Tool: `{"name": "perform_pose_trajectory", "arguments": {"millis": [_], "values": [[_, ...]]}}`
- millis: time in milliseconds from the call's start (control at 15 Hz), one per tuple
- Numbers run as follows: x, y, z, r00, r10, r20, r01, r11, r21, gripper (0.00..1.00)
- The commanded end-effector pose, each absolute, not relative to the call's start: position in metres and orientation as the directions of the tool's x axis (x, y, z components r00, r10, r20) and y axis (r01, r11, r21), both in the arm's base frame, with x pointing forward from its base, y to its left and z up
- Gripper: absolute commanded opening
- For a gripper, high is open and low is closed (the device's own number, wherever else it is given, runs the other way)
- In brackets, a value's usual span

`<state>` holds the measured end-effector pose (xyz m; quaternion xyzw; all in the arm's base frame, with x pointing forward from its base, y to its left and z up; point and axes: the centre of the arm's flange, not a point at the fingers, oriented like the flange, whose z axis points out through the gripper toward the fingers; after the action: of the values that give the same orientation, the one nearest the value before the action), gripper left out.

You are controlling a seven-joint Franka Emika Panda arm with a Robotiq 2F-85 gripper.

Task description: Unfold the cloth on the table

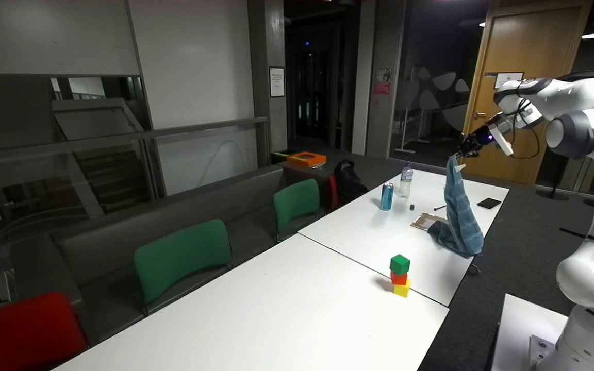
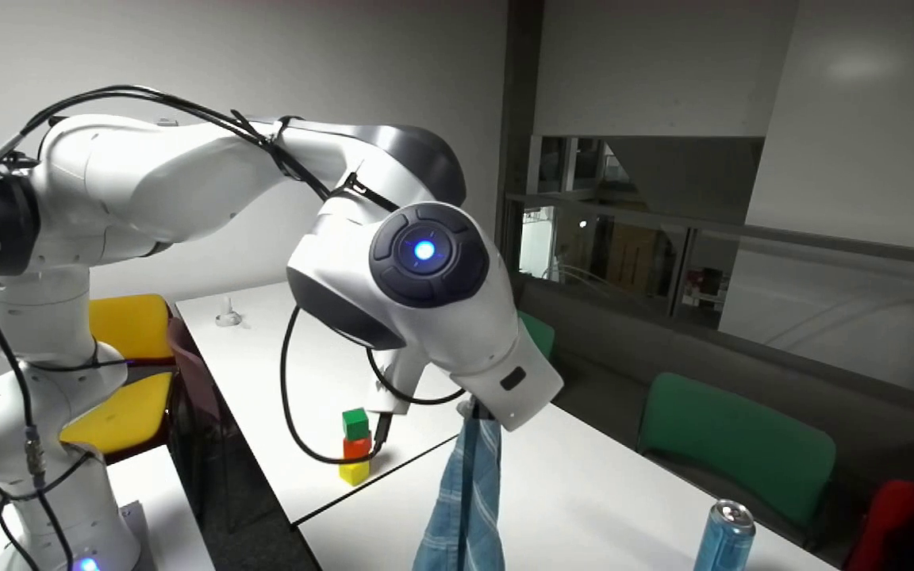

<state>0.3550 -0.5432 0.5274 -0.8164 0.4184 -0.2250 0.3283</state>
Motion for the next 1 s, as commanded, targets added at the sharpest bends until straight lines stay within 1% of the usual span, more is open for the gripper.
{"name": "perform_pose_trajectory", "arguments": {"millis": [0, 267, 600, 667, 733, 800, 867, 933], "values": [[0.363, -0.504, 0.543, 0.555, -0.827, 0.094, -0.539, -0.443, -0.717, 0.02], [0.384, -0.467, 0.550, 0.597, -0.793, 0.120, -0.529, -0.502, -0.684, 0.02], [0.414, -0.435, 0.554, 0.630, -0.763, 0.142, -0.555, -0.571, -0.605, 0.02], [0.419, -0.431, 0.554, 0.633, -0.762, 0.137, -0.565, -0.575, -0.591, 0.32], [0.423, -0.427, 0.554, 0.638, -0.760, 0.127, -0.573, -0.578, -0.581, 0.33], [0.426, -0.424, 0.554, 0.642, -0.757, 0.120, -0.578, -0.581, -0.573, 0.38], [0.430, -0.422, 0.553, 0.643, -0.758, 0.112, -0.585, -0.580, -0.567, 0.48], [0.432, -0.421, 0.553, 0.643, -0.758, 0.106, -0.590, -0.579, -0.562, 0.55]]}}
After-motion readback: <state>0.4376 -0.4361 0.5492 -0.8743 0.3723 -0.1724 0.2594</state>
